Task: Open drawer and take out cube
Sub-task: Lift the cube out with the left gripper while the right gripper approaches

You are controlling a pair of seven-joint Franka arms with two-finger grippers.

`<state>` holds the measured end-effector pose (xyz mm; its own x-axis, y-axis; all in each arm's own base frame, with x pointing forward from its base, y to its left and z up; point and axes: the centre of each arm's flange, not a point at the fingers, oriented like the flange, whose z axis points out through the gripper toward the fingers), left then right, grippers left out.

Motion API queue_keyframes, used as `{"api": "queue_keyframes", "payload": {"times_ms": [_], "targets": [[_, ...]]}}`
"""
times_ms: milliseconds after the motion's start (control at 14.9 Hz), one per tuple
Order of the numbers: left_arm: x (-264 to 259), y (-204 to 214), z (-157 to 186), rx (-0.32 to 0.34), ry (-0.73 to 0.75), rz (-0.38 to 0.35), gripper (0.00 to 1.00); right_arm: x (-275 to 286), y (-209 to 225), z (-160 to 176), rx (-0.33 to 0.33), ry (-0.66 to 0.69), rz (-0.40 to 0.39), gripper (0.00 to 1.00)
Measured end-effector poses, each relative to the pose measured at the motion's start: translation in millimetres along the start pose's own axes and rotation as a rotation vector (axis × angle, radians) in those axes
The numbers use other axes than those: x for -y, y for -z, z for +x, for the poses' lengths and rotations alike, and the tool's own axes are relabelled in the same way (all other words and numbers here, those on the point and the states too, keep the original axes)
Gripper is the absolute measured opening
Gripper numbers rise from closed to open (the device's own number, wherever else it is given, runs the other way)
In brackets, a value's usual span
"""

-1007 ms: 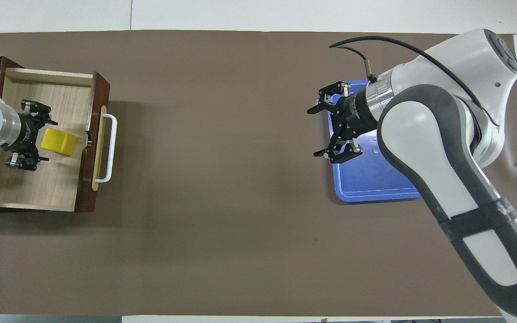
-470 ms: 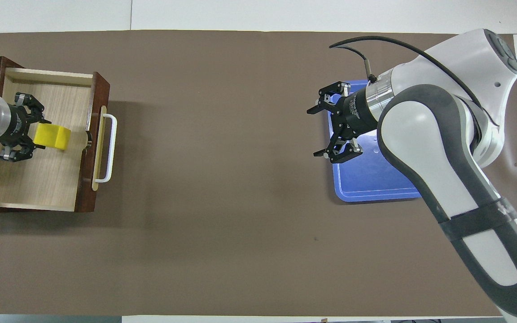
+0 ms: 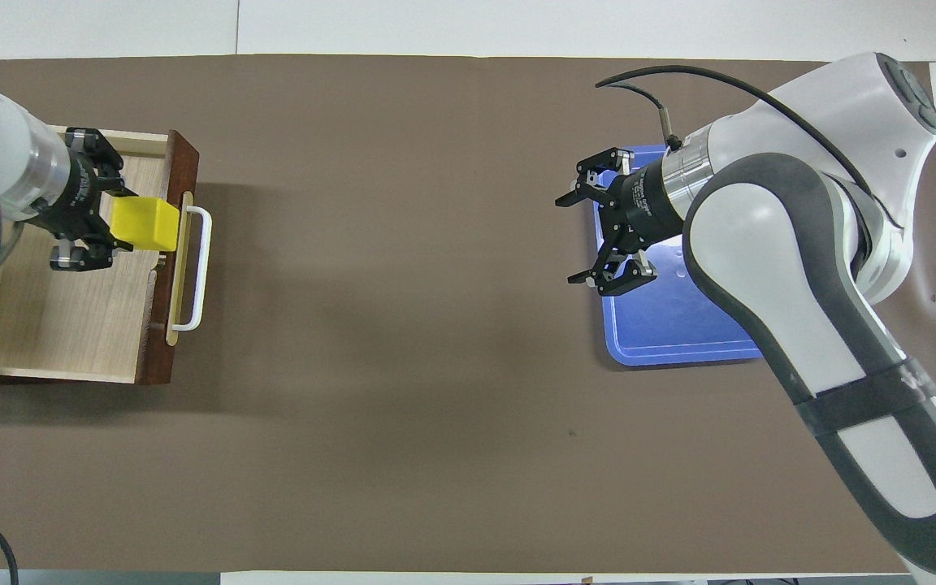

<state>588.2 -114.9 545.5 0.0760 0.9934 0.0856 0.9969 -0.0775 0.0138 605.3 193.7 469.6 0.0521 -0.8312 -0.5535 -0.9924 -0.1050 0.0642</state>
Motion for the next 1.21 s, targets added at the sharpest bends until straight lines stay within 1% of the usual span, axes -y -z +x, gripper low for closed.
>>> {"api": "queue_keyframes", "payload": {"times_ms": [67, 201, 336, 470, 672, 873, 1209], "targets": [[2, 0, -18, 0.001, 0.06, 0.0, 0.55, 0, 0, 0, 0.0, 0.001, 0.0, 1.0], [8, 1, -58, 0.005, 0.135, -0.002, 0.55, -1, -4, -6, 0.0, 0.016, -0.006, 1.0], [18, 5, -99, 0.033, 0.177, -0.001, 0.55, -2, -10, -17, -0.001, 0.036, -0.011, 1.0], [27, 8, -132, 0.064, 0.187, -0.003, 0.55, 5, -17, -32, 0.0, 0.063, -0.01, 1.0], [40, 8, -172, 0.078, 0.144, -0.014, 0.55, 25, -34, -55, 0.003, 0.079, -0.005, 1.0], [43, 0, -187, 0.081, 0.165, -0.011, 0.55, 36, -47, -70, 0.006, 0.08, -0.004, 1.0], [33, -20, -189, 0.081, 0.25, 0.008, 0.55, 29, -63, -96, 0.006, 0.105, -0.017, 1.0]]}}
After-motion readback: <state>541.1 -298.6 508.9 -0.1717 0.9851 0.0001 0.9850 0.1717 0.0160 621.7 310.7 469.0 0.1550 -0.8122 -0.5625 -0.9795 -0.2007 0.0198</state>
